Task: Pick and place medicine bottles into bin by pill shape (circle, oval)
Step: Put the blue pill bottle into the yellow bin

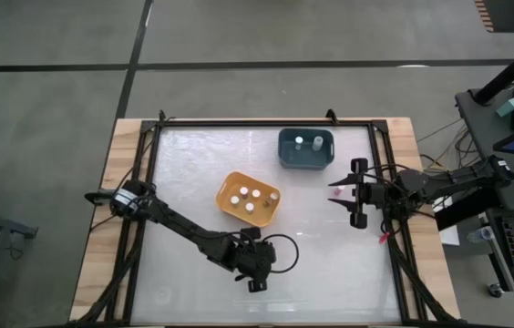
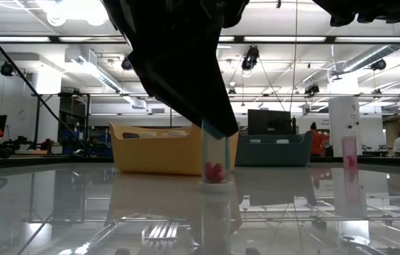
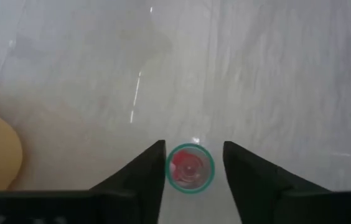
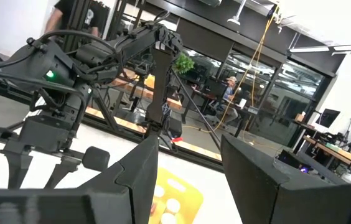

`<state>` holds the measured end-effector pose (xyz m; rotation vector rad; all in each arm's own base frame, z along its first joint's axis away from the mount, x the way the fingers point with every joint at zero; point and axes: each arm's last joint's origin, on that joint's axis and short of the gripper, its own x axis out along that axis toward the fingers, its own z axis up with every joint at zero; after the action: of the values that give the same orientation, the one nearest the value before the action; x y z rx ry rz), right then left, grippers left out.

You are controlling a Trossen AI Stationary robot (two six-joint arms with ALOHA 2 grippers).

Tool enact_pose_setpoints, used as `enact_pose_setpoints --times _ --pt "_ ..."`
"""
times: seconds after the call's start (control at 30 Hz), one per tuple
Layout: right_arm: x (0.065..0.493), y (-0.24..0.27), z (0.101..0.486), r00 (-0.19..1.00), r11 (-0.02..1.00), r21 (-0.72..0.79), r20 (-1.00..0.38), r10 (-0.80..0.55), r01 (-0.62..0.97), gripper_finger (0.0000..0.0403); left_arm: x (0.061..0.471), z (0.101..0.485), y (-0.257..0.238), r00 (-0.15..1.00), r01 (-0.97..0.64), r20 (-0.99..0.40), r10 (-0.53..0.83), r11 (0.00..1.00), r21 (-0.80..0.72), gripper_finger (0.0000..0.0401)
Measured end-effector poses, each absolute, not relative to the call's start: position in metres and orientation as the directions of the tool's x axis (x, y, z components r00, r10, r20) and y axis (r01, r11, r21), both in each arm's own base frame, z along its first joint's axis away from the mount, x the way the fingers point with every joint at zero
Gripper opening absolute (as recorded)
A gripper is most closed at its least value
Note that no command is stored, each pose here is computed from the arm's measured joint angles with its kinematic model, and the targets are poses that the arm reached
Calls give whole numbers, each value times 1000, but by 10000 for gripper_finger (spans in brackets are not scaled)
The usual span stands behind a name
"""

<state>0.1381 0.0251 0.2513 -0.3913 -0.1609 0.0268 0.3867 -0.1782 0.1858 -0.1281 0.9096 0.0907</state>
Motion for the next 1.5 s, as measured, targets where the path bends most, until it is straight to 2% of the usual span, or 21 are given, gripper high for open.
enact_pose_setpoints --times 0.23,0.4,0.53,0.67,0.77,1.0,1.13,1.33,1.5 --pt "138 25 251 987 924 -383 151 57 5 166 386 187 -178 612 -131 -791 23 989 -73 77" --pt "138 25 251 987 923 -385 151 56 6 166 378 205 -174 613 -76 -790 21 997 -33 74" --pt "138 25 251 987 923 -384 152 56 7 166 373 229 -170 677 -38 -733 69 998 60 82" --pt "138 25 251 987 924 -382 154 55 7 166 370 259 -166 776 -35 -617 134 985 170 81" --pt "138 25 252 986 925 -381 158 56 9 166 372 271 -166 832 -2 -540 126 974 225 80" --pt "138 25 253 984 929 -369 170 57 9 166 374 263 -167 955 22 -290 64 959 283 80" --pt "143 26 250 987 929 -370 150 58 1 166 369 248 -165 990 28 -141 6 971 237 80" --pt "156 29 247 984 938 -346 164 69 -9 166 356 241 -159 996 -18 87 -5 964 267 80" --pt "173 35 242 970 933 -352 191 148 -73 166 352 242 -152 984 -43 179 -15 949 312 80"
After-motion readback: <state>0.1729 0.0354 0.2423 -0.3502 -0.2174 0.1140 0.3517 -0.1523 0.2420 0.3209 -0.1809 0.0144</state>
